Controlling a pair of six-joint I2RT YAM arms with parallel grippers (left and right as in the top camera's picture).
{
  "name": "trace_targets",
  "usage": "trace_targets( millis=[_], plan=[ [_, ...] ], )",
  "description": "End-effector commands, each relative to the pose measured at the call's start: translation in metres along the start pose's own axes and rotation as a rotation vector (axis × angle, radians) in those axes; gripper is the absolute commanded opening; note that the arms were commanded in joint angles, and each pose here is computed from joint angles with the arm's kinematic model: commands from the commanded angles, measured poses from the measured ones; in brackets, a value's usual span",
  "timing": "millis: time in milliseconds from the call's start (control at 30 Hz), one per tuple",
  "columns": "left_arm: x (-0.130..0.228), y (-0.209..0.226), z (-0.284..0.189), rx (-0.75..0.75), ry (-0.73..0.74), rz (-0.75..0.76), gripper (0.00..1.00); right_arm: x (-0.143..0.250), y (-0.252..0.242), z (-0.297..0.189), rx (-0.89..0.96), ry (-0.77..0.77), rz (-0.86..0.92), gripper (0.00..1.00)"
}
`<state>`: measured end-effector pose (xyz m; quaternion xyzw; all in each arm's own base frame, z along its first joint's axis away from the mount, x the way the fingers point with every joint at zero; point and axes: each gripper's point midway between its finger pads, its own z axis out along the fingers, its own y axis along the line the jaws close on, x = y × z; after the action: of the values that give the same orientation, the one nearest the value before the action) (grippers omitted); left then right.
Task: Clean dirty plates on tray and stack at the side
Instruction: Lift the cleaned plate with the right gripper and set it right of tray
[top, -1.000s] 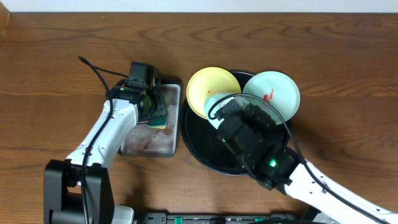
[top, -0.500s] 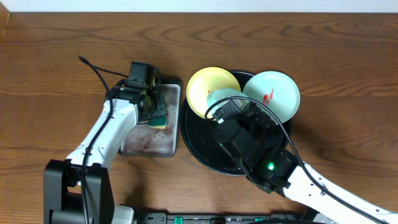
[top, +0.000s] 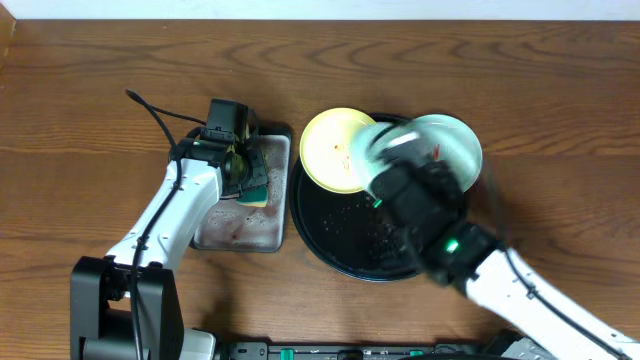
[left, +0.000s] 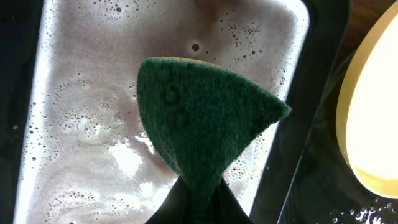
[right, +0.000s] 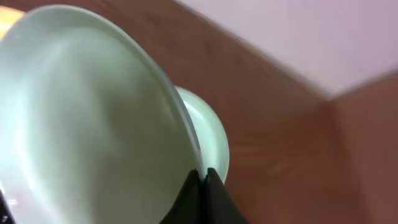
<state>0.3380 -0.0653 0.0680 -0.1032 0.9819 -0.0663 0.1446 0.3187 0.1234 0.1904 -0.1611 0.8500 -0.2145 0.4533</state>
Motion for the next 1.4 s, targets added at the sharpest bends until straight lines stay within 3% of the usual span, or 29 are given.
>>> trace_targets(
  millis=[0,267,467,733,1033,1067,1133,1167,1367],
  plan=[
    [0.002,0.005,0.002,-0.015,0.003,0.004,0.07,0.016,-0.026,0.030,-0.091,0.117,0.428,0.01],
    [0.003,0.005,0.002,-0.016,0.006,0.004,0.08,0.078,-0.118,0.078,-0.141,0.303,1.087,0.01],
    [0.003,0.005,0.002,-0.016,0.006,0.004,0.07,0.159,-0.184,0.084,0.061,0.435,1.408,0.01],
    [0.003,0.005,0.002,-0.016,0.006,0.004,0.07,0.223,-0.187,0.103,0.137,0.608,1.471,0.01],
    [0.003,0.005,0.002,-0.016,0.006,0.004,0.07,0.238,-0.178,0.127,0.123,0.638,1.471,0.01],
    [0.003,0.005,0.002,-0.016,0.005,0.004,0.07,0.225,-0.173,0.132,0.038,0.600,1.432,0.10],
    [0.003,0.005,0.002,-0.016,0.005,0.004,0.08,0.210,-0.162,0.135,-0.078,0.571,1.363,0.61],
    [0.003,0.005,0.002,-0.016,0.005,0.004,0.08,0.205,-0.157,0.135,-0.119,0.565,1.331,0.72],
    [0.003,0.005,0.002,-0.016,0.005,0.004,0.08,0.152,-0.125,0.139,-0.432,0.405,1.097,0.58]
  ],
)
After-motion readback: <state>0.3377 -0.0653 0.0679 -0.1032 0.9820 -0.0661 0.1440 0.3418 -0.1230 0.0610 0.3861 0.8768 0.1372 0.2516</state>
